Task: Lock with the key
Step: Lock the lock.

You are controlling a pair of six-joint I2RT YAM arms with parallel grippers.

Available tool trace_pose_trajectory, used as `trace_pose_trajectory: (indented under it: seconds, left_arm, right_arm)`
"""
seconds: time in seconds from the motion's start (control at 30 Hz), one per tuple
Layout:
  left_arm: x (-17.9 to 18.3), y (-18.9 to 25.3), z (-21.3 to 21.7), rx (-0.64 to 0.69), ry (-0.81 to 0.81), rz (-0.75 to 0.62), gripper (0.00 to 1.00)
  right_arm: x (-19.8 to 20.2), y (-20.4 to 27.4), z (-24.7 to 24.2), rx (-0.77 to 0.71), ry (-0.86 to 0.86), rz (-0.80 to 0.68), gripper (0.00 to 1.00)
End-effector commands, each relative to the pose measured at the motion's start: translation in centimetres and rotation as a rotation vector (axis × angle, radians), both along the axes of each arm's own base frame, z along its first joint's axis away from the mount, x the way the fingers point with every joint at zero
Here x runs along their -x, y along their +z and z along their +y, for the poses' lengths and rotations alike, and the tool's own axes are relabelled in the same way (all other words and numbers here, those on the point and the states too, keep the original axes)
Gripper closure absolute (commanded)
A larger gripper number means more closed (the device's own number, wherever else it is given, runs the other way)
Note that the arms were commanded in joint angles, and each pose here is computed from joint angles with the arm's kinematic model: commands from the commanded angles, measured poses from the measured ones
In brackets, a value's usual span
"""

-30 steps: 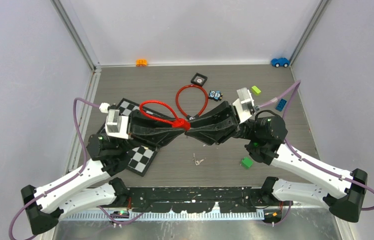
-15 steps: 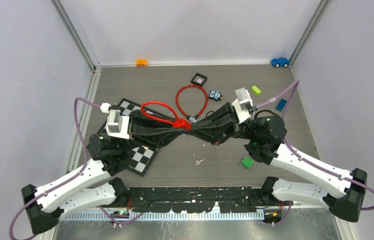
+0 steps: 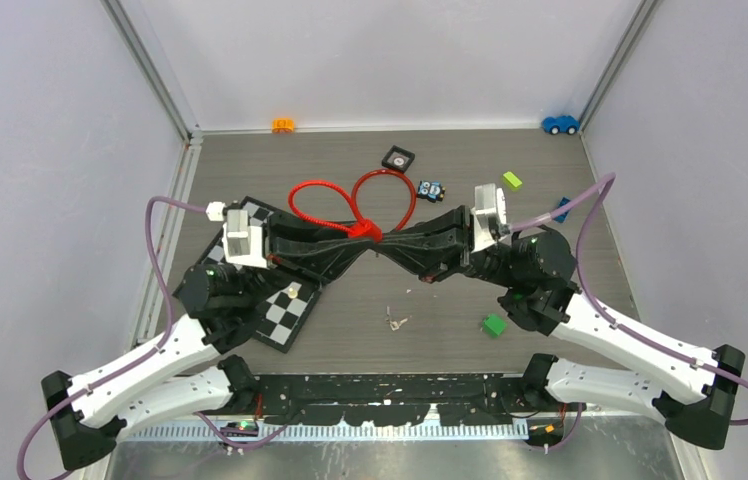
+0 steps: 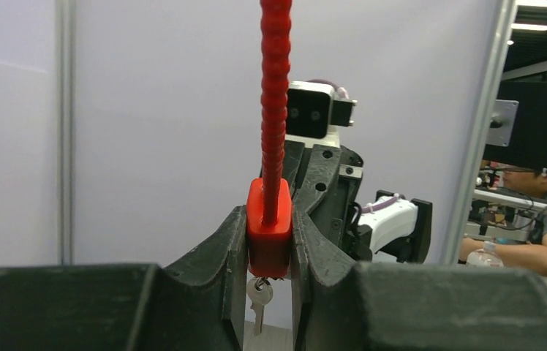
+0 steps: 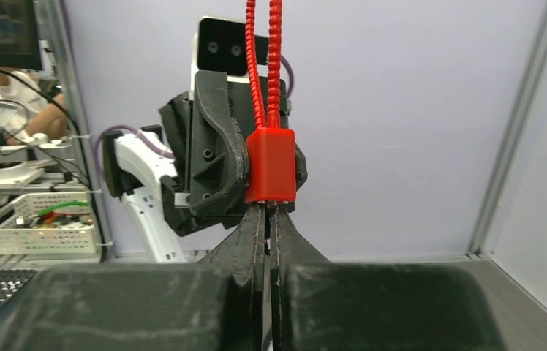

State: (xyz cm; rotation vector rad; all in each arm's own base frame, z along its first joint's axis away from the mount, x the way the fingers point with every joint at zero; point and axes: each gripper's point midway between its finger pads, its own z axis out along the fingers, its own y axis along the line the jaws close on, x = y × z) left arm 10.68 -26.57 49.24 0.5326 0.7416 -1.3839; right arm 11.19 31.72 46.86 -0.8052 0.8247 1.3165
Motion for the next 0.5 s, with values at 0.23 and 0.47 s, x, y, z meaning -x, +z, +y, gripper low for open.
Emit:
trace_pose_trajectory:
  seconds: [0.23,0.47]
  left_arm:
    - [-1.3,2.3,2.6,0.108,0.124,0.024,1.00]
    - [-2.1,2.0,2.5,0.094,0.155,0.047,1.00]
  right_arm:
    - [-4.2,-0.4,-0.9,0.035,-0.341,-0.074,0.99]
    - [-5.7,-1.1,-1.4,0.089,-0.551,-0.127,0.99]
